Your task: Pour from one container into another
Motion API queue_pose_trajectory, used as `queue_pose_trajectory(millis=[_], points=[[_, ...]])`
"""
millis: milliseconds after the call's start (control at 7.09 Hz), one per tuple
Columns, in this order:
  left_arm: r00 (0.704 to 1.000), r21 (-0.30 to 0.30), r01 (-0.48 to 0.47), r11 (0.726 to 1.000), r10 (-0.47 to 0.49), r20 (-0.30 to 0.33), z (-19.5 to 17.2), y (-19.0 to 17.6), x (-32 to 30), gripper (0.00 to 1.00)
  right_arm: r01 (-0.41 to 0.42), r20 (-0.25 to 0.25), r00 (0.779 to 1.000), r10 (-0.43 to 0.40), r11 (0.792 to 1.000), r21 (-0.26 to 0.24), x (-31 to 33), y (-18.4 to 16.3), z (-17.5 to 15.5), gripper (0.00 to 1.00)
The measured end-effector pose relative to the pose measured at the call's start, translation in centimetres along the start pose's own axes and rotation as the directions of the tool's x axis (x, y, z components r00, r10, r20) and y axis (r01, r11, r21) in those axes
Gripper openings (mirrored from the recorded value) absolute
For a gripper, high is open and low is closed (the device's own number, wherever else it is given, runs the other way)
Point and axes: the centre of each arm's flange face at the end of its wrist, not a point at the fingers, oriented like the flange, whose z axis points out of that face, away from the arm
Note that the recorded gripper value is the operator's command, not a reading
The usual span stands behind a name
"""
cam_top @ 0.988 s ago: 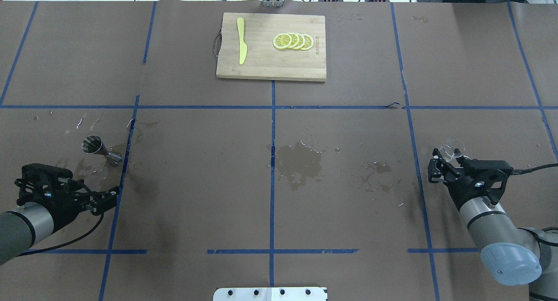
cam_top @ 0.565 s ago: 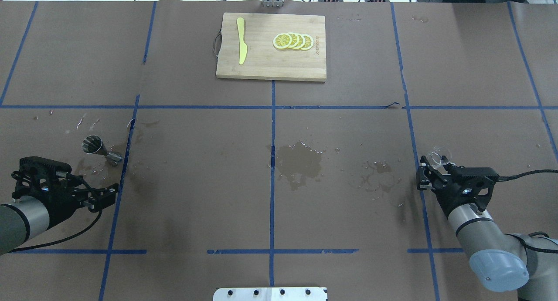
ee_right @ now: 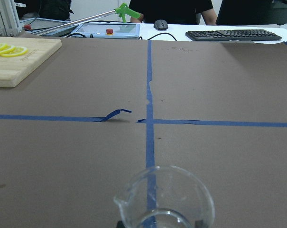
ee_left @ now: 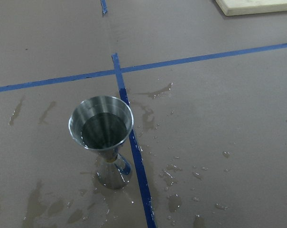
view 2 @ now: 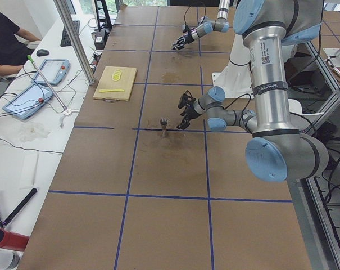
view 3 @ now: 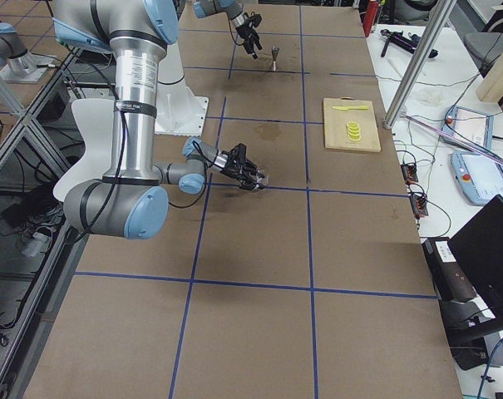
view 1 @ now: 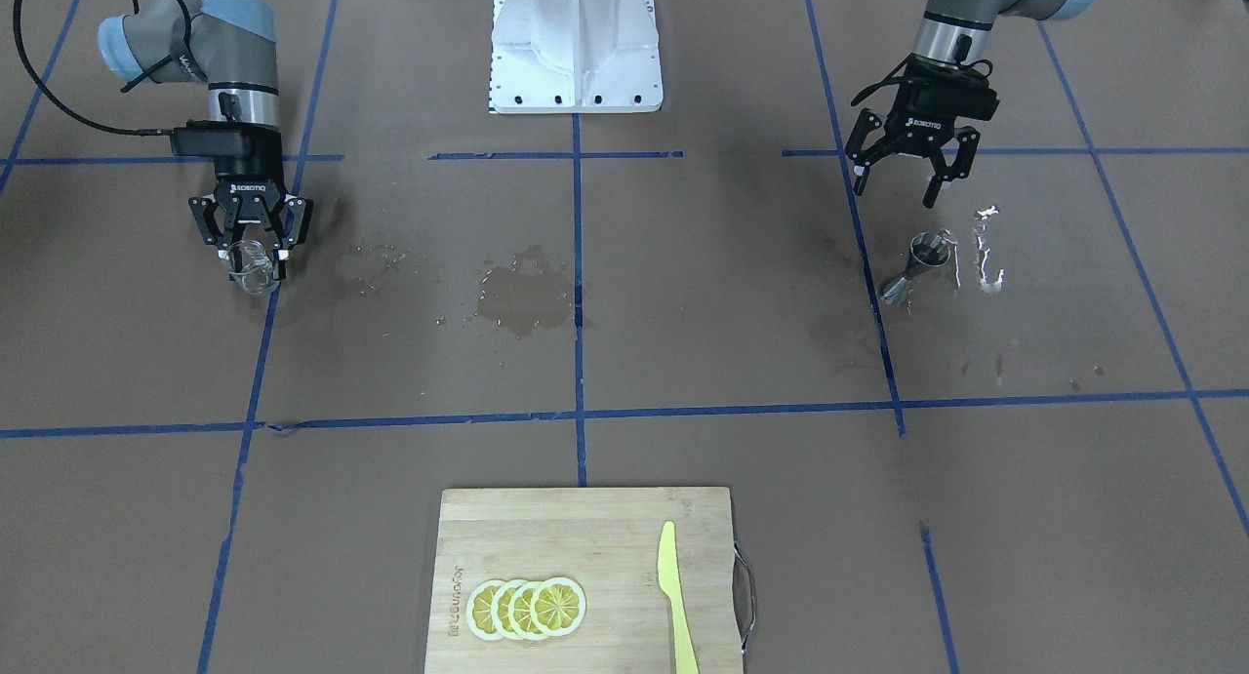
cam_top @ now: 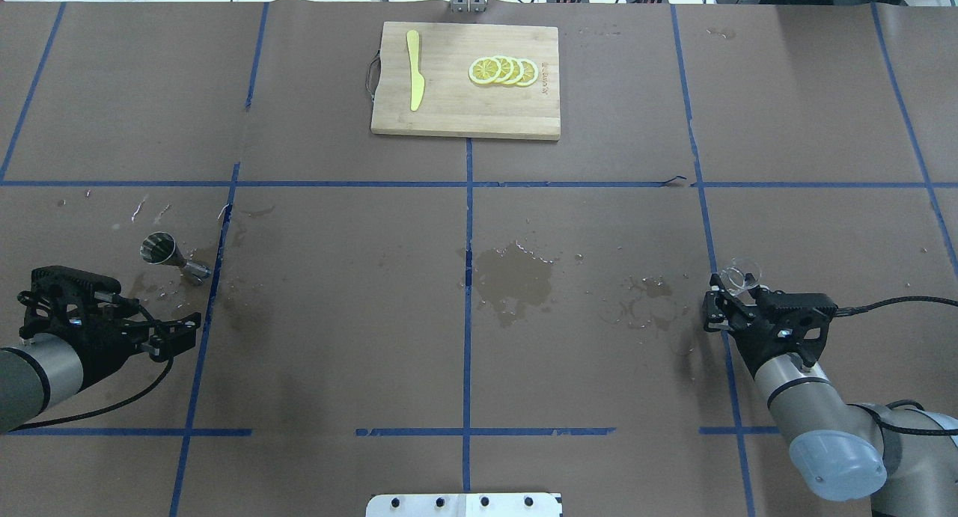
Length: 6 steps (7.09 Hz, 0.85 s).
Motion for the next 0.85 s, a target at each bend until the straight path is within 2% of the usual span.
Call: queue_pose_trajectory(millis=[141, 282, 423, 847], points=[[1.000, 0.001, 0.001, 1.000, -0.001, 0.000, -0.02, -0.04, 0.00, 1.00, -0.007, 0.006, 1.000, 0.007, 1.000, 0.001, 0.45, 0.45, 0.29, 0.51], [1.000, 0.002, 0.001, 1.000, -0.001, 0.000, -0.06, -0.12, 0.00, 1.00, -0.019, 0.016, 1.000, 0.019, 1.000, 0.003, 0.95, 0.86, 0.57, 0.80], [1.000, 0.003, -0.003, 1.000, 0.003, -0.001, -0.14, -0.23, 0.02, 1.00, -0.036, 0.029, 0.999, 0.036, 0.999, 0.006, 1.02, 0.73, 0.55, 1.00], [1.000, 0.006, -0.012, 1.000, 0.012, -0.002, -0.25, -0.42, 0.04, 1.00, -0.043, 0.042, 0.998, 0.043, 0.999, 0.013, 1.02, 0.15, 0.25, 1.00]])
